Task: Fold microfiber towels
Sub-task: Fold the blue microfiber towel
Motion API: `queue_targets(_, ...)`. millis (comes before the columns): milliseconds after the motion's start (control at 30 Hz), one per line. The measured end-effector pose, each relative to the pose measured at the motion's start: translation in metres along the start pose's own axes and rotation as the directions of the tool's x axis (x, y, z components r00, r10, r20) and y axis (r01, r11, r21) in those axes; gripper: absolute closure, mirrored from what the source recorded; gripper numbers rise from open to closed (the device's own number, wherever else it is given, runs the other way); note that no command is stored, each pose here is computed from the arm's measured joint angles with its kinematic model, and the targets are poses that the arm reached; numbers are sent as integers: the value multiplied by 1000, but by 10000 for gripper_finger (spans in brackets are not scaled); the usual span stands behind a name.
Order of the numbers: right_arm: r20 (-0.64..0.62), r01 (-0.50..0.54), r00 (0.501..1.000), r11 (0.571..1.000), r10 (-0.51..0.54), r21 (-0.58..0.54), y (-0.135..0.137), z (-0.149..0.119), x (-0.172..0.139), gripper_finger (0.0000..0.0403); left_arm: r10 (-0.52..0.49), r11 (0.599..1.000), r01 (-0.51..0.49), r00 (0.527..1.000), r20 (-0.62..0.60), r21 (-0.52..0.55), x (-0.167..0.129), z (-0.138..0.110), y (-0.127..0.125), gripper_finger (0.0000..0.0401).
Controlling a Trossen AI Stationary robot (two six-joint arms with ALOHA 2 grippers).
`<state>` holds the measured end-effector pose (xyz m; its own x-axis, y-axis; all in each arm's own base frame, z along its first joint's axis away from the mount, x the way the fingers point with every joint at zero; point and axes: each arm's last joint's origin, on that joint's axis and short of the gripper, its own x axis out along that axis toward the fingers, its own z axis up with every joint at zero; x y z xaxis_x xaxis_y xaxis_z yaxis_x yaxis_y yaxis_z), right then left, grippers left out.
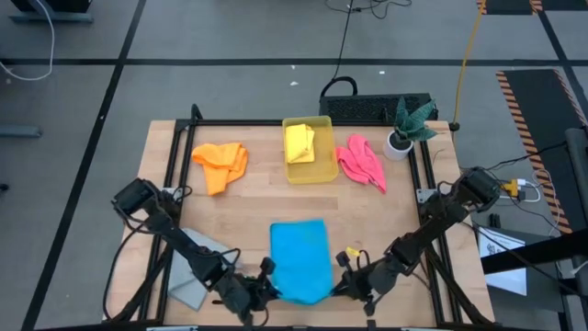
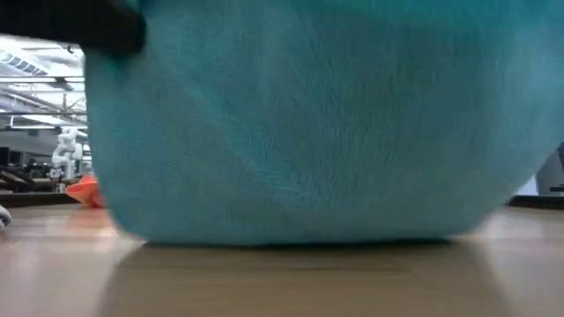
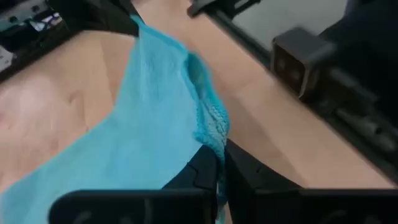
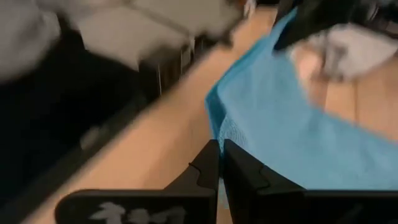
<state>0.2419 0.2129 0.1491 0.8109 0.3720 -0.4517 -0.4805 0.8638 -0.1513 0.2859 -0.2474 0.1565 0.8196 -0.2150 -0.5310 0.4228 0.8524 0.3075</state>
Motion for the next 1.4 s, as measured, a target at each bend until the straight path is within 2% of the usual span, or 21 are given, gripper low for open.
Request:
queue_targets(133, 72, 19, 997, 1000, -19, 4, -1, 8, -1, 397, 55, 998, -54, 998, 22, -30, -4, 4, -1, 391)
queue_targets(267, 46, 209, 977, 978, -210, 24, -7, 6, -1, 400, 174, 976, -178, 984, -46, -127, -4, -2, 7, 385)
queue_targets(433, -28, 410, 912, 911, -410, 32, -14, -2, -3, 400, 333, 898, -371, 924, -186, -238, -2, -17, 22, 393)
queue_targets(600, -107, 528, 848, 844, -518, 94, -28, -11, -2, 401, 417, 822, -484, 870, -263, -300, 1, -27, 40, 387)
queue_targets(700, -134, 542, 839, 833, -528, 110, -32, -14, -2, 402, 466, 775, -544, 835, -292, -321, 2, -31, 48, 395)
queue_targets(767, -132, 537, 842, 836, -524, 111, -32, -11, -5, 402, 470, 766, -551, 832, -295, -331, 2, -31, 50, 393)
queue_targets(833, -109, 520, 854, 845, -509, 127, -30, -3, -12, 402, 462, 777, -536, 841, -281, -330, 2, -29, 46, 386)
queue_targets(900, -88, 467, 884, 873, -458, 143, -27, 5, -20, 402, 448, 800, -511, 857, -254, -315, 0, -25, 40, 384)
queue_targets(1033, -45, 281, 960, 931, -278, 232, -22, 20, -36, 402, 382, 841, -434, 899, -213, -322, -5, -18, 28, 395)
queue_targets(1133, -29, 175, 984, 948, -173, 267, -20, 24, -39, 402, 373, 839, -419, 907, -193, -346, -8, -15, 23, 390)
queue_targets(1233, -45, 217, 976, 937, -213, 274, -23, 21, -37, 402, 379, 832, -423, 906, -190, -359, -8, -14, 24, 380)
queue_targets(1400, -122, 391, 920, 875, -372, 287, -44, 3, -28, 403, 414, 806, -465, 885, -213, -367, -5, -17, 35, 386)
